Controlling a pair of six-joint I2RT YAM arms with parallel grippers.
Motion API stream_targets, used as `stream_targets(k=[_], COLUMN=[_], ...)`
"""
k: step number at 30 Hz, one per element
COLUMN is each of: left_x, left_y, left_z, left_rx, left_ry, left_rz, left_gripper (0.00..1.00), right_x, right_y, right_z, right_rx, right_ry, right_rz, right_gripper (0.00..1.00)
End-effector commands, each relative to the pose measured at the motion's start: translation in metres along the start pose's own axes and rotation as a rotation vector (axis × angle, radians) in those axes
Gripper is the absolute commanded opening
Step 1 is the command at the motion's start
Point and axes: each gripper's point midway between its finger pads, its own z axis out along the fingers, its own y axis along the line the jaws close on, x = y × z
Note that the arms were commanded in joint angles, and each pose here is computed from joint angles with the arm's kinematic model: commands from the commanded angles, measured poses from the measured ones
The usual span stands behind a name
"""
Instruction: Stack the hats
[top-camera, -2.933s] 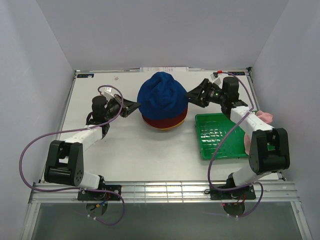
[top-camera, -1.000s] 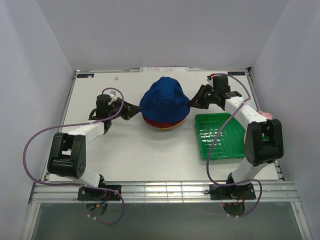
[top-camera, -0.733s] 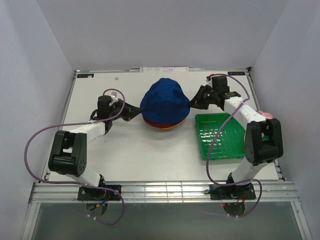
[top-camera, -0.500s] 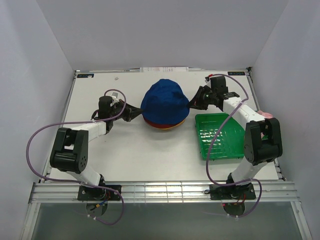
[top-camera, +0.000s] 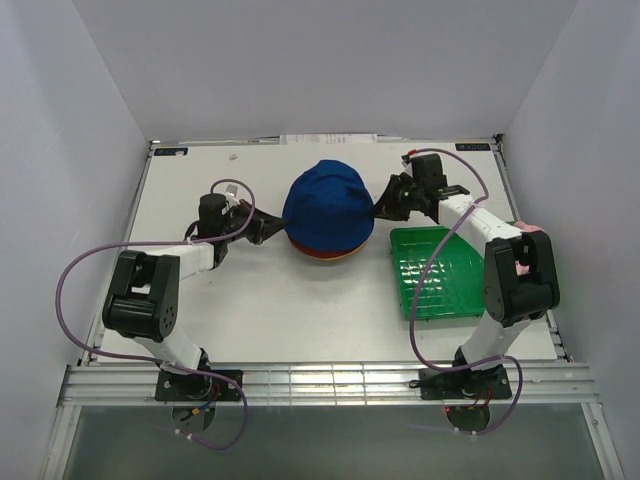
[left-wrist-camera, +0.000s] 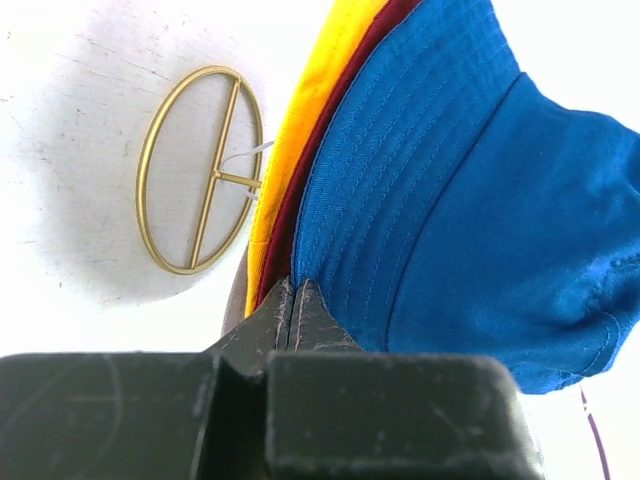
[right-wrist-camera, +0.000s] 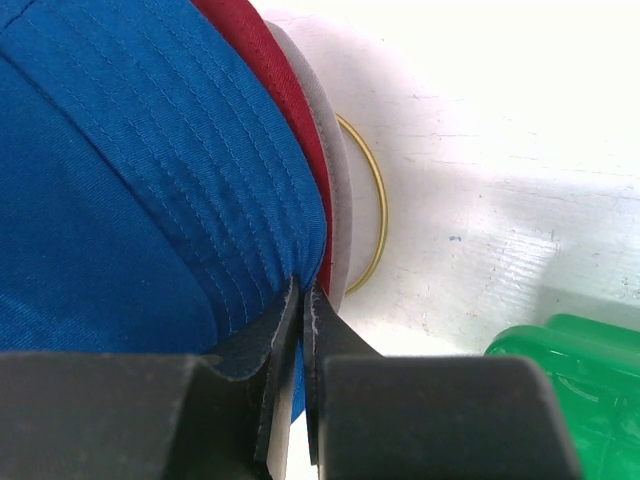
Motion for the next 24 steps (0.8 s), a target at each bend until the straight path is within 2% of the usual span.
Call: stream_targets(k=[1,10,20,24], left_x=[0.004,-0.003,-0.013,-0.016], left_y=[0.077,0.085,0.117,0.114], left_z=[-0.002,-0.001,-0.005,-0.002], left_rx=[-0.228,-0.267,-0.42,-0.408], left_ry=[-0.023,-0.038,-0.057,-0.051], left_rz=[-0.066,-0.026,-0.001,0.017], left_gripper=[0.0,0.0,0.0,0.0], right_x=[0.043,0.044,0.052,0.055], right_y=[-0.075,-0.073,-0.087,-0.084], right_z=[0.009,0.009,0.01,0.008], right_rx=[0.269,0.259,0.302,0.287], right_ry=[0.123,0.125,0.14,0.139], right_rz=[0.003,-0.005,-0.014,-0.011], right_gripper=[0.08,0.08,0.08,0.08])
